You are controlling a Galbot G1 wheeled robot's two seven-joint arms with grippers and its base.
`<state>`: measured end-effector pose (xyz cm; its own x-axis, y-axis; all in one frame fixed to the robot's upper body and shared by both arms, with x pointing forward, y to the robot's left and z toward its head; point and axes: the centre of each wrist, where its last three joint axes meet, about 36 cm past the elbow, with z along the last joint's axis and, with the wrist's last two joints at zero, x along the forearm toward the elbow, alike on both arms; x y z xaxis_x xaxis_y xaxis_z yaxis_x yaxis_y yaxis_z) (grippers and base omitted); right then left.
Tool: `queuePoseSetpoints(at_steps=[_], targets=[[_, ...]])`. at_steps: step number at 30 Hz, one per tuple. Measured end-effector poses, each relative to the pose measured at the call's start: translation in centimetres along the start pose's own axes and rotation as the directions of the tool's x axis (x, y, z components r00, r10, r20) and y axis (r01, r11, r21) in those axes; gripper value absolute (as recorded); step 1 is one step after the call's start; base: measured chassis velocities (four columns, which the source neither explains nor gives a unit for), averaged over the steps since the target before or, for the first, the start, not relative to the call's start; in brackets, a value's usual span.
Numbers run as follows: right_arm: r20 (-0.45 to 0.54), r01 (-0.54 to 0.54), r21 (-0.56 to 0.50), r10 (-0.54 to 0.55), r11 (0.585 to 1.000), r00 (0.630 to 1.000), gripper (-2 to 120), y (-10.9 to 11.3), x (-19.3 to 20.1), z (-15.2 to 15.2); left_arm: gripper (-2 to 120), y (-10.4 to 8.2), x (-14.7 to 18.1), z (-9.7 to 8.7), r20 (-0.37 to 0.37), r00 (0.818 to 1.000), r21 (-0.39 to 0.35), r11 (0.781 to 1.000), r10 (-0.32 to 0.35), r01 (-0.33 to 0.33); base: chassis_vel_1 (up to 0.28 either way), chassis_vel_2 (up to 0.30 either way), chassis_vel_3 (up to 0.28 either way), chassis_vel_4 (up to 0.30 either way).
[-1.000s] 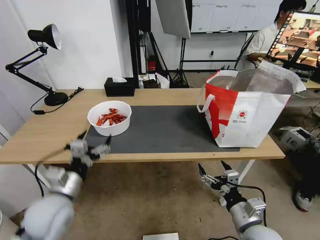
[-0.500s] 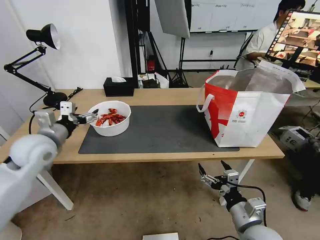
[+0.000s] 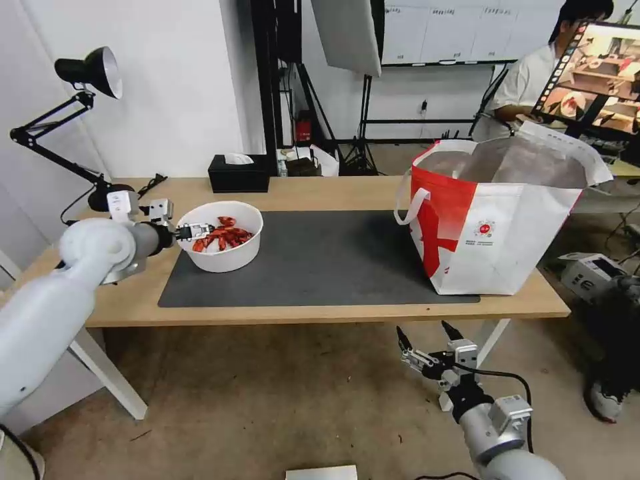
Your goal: Pick up the trash from the table and place it into the takeout bag.
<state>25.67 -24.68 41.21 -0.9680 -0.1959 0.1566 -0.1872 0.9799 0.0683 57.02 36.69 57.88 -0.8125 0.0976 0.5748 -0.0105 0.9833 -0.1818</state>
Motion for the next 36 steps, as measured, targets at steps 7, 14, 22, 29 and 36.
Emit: queuePoseSetpoints(at_steps=[7,14,22,29,36], targets=[[0.000,0.000,0.000,0.000,1.000,1.000,100,0.0,0.0,0.0,100,-0.8,-1.2,0.3,-0.001,0.999,0.004,0.999,-0.052,0.052,0.000,0.000,0.000,0.000],[0.000,0.000,0.000,0.000,1.000,1.000,100,0.0,0.0,0.0,100,-1.4,-0.6,0.0,0.025,0.999,0.000,1.000,-0.028,0.028,0.000,0.000,0.000,0.000],[0.000,0.000,0.000,0.000,1.000,1.000,100,0.0,0.0,0.0,100,-1.5,0.4,-1.2,0.071,0.994,-0.027,0.996,-0.083,0.086,0.000,0.000,0.000,0.000],[0.000,0.000,0.000,0.000,1.000,1.000,100,0.0,0.0,0.0,100,-0.1,-0.3,-0.4,0.053,0.975,-0.026,0.976,-0.214,0.215,0.000,0.000,0.000,0.000],[0.000,0.000,0.000,0.000,1.000,1.000,100,0.0,0.0,0.0,100,0.0,-1.3,0.3,-0.027,0.971,0.051,0.969,-0.239,0.240,0.000,0.000,0.000,0.000]])
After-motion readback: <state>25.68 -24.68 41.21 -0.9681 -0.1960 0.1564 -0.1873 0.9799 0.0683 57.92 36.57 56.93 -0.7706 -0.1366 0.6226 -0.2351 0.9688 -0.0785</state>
